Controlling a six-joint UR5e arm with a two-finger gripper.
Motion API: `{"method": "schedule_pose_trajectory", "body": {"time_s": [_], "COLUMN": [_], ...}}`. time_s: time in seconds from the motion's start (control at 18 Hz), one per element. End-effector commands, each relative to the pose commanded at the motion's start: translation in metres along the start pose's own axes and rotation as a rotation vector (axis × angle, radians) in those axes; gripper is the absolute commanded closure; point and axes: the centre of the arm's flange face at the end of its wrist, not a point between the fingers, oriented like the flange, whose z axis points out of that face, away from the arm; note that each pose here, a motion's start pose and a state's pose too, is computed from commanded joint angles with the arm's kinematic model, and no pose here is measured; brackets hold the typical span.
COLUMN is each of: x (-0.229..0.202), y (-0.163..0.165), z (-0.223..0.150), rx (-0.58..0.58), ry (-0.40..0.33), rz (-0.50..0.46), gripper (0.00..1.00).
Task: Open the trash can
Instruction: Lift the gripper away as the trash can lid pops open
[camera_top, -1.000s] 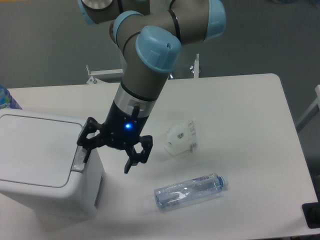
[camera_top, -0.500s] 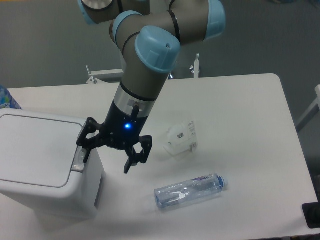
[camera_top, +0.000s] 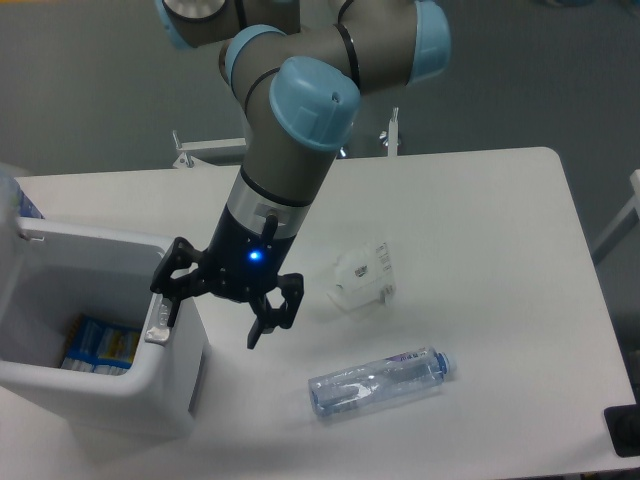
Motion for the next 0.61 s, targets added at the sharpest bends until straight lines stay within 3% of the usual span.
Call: {"method": "schedule_pose_trajectory", "body": {"time_s": [0.39, 0.61], "x": [-0.004, -0.076], "y": [-0.01, -0.005], "z": [-0.012, -0.031], "rx": [0.039, 0.079], "ry": [-0.017, -0.141], "rz": [0.018, -0.003], "gripper": [0.0, 0.0]}}
